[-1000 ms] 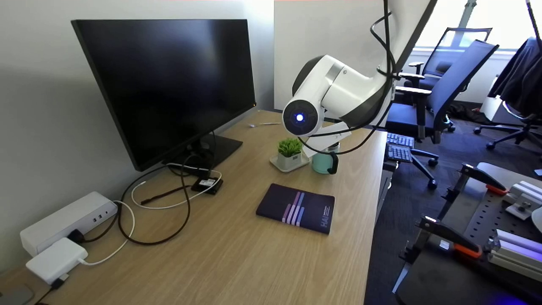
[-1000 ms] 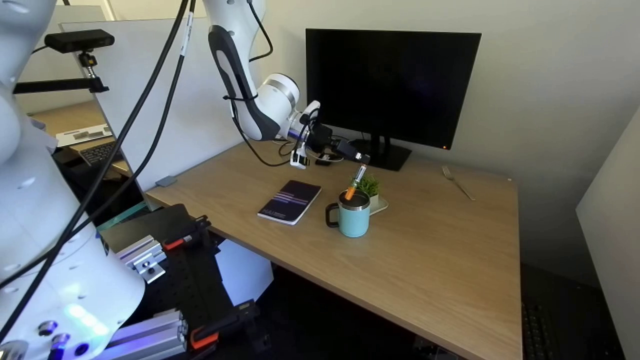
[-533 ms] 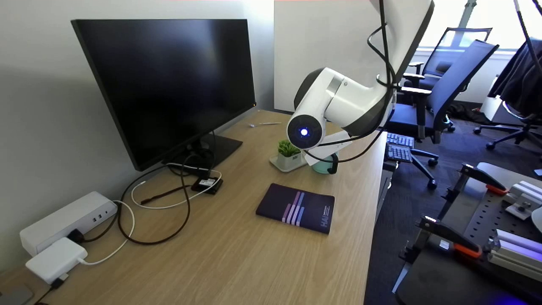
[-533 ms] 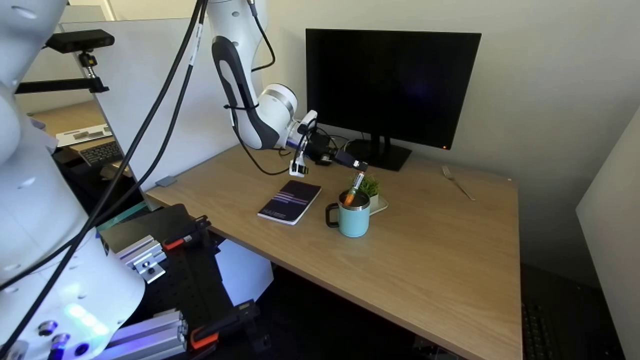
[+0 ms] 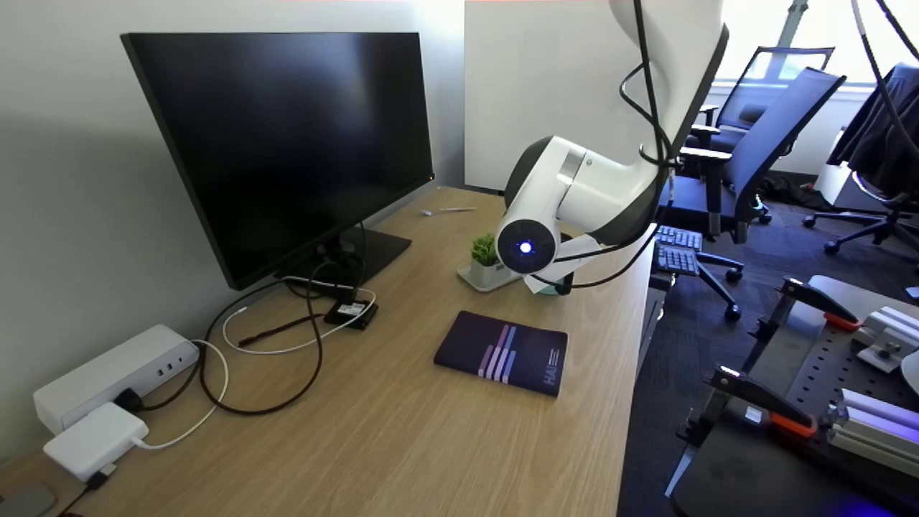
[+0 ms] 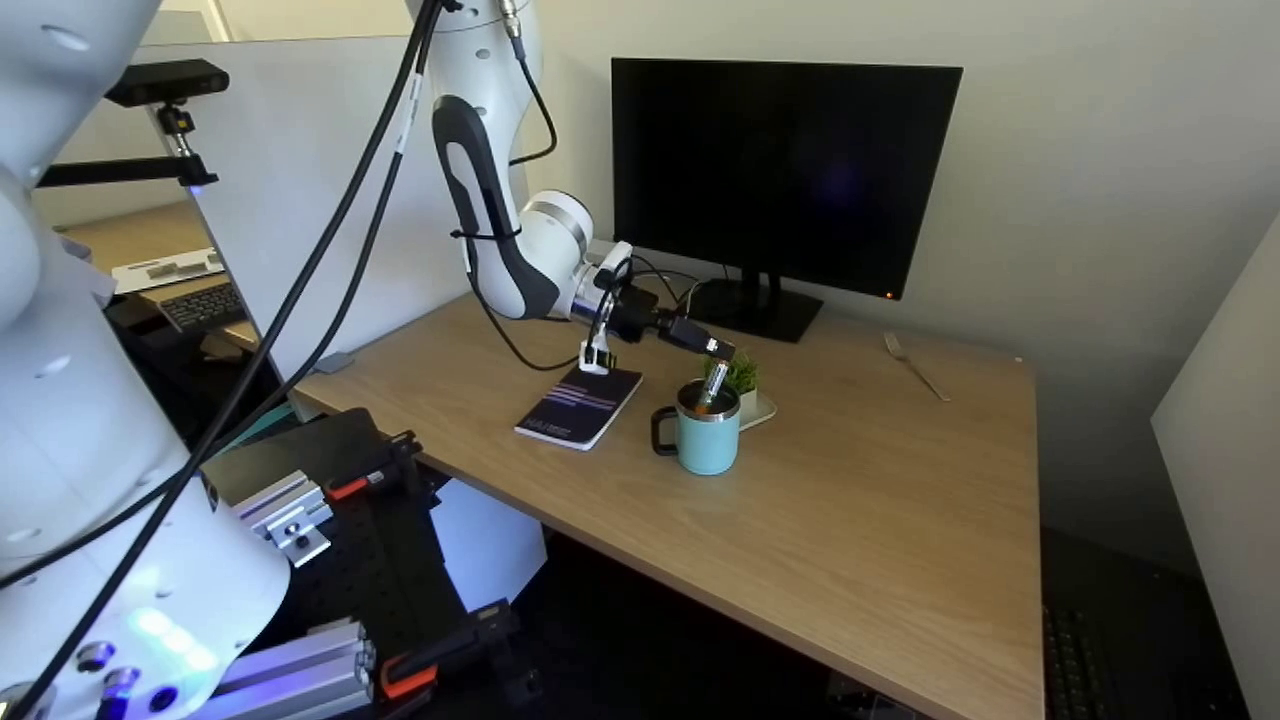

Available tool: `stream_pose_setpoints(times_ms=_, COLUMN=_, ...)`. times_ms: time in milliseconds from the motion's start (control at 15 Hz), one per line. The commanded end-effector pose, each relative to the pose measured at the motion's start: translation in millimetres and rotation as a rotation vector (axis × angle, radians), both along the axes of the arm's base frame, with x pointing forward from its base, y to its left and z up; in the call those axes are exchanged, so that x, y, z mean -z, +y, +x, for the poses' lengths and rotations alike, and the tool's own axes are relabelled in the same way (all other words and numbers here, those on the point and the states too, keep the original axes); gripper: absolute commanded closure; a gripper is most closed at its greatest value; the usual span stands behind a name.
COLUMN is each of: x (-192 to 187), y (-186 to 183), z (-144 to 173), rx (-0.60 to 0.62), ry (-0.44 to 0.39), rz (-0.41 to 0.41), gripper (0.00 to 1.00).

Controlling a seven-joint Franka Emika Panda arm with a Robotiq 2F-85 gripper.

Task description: Pick up the orange marker and put it in the blue cup

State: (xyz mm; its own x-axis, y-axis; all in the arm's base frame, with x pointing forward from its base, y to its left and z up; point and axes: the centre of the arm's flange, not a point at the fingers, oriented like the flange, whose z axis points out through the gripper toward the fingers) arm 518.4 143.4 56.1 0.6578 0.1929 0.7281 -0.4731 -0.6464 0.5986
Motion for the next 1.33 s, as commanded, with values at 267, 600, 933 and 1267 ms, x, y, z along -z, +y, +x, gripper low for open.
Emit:
stream_pose_setpoints(times_ms=267, x=2, y=-4, z=-2, rx=-0.004, ry=-0.035, rz=0.004, gripper=0.95)
stream_pose_setpoints(times_ms=600, x=0, y=-5, z=-2, rx=-0.011, ry=-0.012, rz=0.029, gripper=0.32)
stream_pose_setpoints(times_ms=933, x=-16, y=-14, z=6, rx=0.013, ry=0.06, rz=0.103, gripper=0.01)
stream_pose_setpoints(times_ms=1267, x=-55, y=-20, z=22, rx=-0.052, ry=0.187, rz=0.238, gripper=0.0)
